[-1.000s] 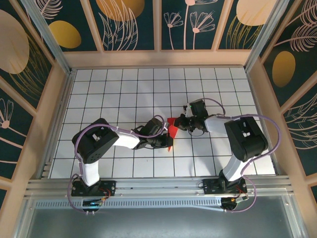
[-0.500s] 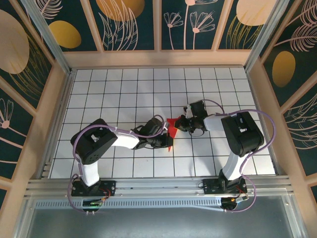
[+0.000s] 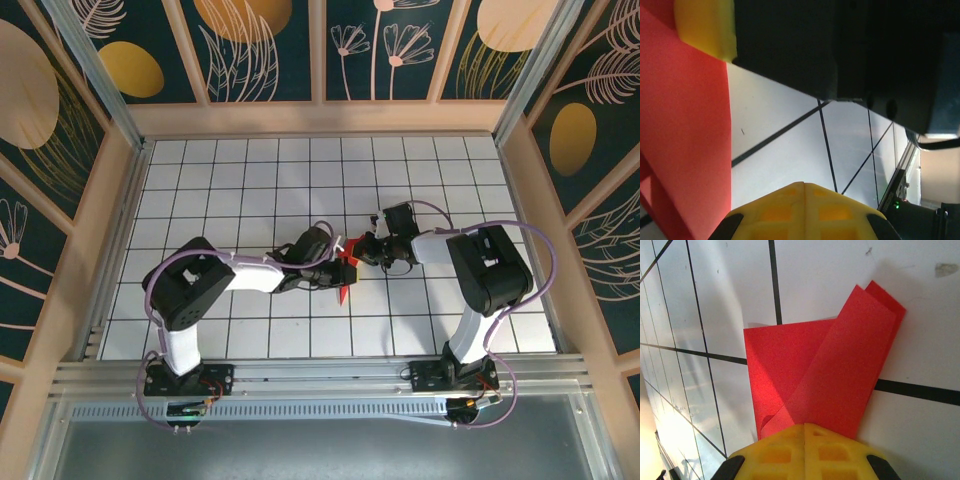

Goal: Fold a paper plane with a square sheet of paper (fold left side to right side)
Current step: Fold the wing for the fifth time at the center of the table.

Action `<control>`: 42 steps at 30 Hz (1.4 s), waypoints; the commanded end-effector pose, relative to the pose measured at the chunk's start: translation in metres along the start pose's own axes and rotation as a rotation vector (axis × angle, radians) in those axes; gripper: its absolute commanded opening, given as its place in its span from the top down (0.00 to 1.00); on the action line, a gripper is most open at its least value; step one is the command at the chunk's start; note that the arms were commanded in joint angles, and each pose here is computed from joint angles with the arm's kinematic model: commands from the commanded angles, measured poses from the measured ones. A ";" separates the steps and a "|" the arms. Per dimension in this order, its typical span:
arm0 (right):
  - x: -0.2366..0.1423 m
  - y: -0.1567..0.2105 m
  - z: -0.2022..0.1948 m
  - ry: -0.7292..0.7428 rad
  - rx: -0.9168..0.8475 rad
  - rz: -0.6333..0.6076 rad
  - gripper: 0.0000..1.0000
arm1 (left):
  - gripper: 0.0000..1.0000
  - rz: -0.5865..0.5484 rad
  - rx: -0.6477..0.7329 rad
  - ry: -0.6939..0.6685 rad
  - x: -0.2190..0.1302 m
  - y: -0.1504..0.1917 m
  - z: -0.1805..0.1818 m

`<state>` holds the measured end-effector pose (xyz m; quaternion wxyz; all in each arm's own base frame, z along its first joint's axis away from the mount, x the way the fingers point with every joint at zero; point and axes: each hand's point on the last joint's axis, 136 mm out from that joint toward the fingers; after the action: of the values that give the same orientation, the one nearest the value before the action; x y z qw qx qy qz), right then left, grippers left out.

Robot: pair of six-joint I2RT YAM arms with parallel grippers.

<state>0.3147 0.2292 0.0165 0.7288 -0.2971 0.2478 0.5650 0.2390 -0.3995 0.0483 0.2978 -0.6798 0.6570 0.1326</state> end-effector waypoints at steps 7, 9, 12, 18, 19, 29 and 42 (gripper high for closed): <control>0.001 0.012 -0.032 0.110 0.044 0.017 1.00 | 1.00 0.054 -0.015 -0.036 0.014 0.005 0.018; 0.001 0.012 -0.032 0.111 0.045 0.017 1.00 | 1.00 0.060 -0.022 -0.043 0.015 0.008 0.022; 0.001 0.013 -0.034 0.118 0.048 0.019 1.00 | 1.00 0.075 -0.038 -0.050 0.016 0.014 0.028; 0.002 0.014 -0.038 0.134 0.049 0.025 1.00 | 1.00 0.099 -0.055 -0.066 0.014 0.026 0.039; 0.002 0.014 -0.038 0.136 0.050 0.025 1.00 | 1.00 0.102 -0.056 -0.071 0.014 0.027 0.041; 0.001 0.013 -0.039 0.148 0.050 0.026 1.00 | 1.00 0.162 -0.010 -0.138 0.011 0.049 0.053; 0.002 0.015 -0.042 0.153 0.052 0.033 1.00 | 1.00 0.231 0.048 -0.212 -0.010 0.089 0.070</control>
<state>0.3137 0.2284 0.0154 0.7276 -0.2972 0.2514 0.5648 0.2087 -0.3826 0.0158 0.3536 -0.6335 0.6748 0.1356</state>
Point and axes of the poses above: each hand's point on the last joint's axis, 136 mm out from that joint toward the fingers, its own x axis out along the fingers, its own z axis along the line the jaws close on, y = z × x, and after that the axes turned 1 degree about x, right-handed
